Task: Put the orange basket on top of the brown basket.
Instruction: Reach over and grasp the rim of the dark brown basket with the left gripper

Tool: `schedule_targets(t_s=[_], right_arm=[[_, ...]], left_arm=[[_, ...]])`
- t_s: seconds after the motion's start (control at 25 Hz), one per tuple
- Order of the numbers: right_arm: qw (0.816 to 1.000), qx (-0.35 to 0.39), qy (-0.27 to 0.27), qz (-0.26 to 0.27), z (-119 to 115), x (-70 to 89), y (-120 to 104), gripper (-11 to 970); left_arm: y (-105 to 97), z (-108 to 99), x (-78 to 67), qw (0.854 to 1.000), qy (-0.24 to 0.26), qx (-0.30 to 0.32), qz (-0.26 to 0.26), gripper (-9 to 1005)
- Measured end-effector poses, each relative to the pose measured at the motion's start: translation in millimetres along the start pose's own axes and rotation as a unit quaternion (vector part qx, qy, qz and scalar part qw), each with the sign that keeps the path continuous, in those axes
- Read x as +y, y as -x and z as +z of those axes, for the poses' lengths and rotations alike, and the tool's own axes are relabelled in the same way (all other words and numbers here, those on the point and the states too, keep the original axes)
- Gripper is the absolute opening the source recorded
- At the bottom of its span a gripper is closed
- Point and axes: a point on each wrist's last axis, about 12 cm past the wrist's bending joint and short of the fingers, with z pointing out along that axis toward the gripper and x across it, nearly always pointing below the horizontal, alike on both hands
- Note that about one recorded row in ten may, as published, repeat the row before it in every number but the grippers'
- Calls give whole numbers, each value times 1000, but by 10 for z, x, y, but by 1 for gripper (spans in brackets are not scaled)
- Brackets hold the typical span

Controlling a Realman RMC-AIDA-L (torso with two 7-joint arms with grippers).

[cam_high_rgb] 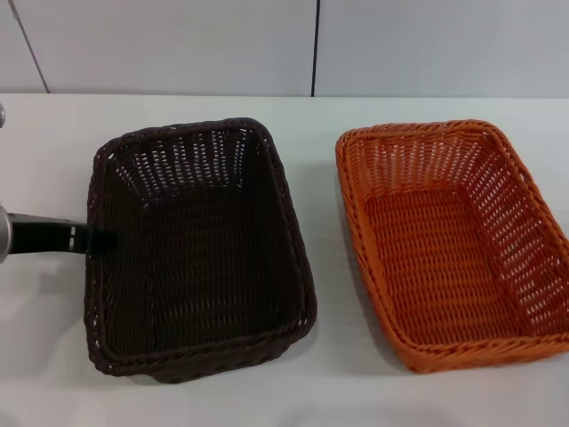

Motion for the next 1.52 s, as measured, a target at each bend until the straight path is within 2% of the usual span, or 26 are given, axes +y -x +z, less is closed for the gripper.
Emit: schedule_targets(t_s=[0.16,0.24,0.44,0.68,0.88,1.16,1.36,1.44,1.48,1.52], right_arm=[[1000,-1,1,-1,7,4,3,805],[1000,-1,0,-2,8,0,3,804],[1000,-1,-2,-4,13,-10,3,803],[1000,0,-4,-6,11,-30,0,802],[1000,-2,-7,-7,7,-44,2,801],[1000,-4,-5,-7,18,-36,12,799],[1000,-7,-5,-6,23,-29,19,798],[1000,-8,-4,-6,26,-22,25,798],[1000,-9,-4,-5,27,-19,28,797],[1000,-11,-4,-5,28,-17,34,797]], left_arm=[[0,0,0,1000,0,0,0,796],[-17,135,-26,1000,-16,19,-9,791],[-8,147,-38,1000,-20,20,-10,766],[17,122,-119,999,-29,15,24,736],[29,176,-175,997,-38,23,60,519],[74,159,-177,995,-38,13,88,329],[95,152,-158,994,-37,11,106,264],[151,77,-116,984,-39,5,177,262],[151,77,-116,984,-39,5,177,261],[189,22,-105,978,-41,-1,204,260]])
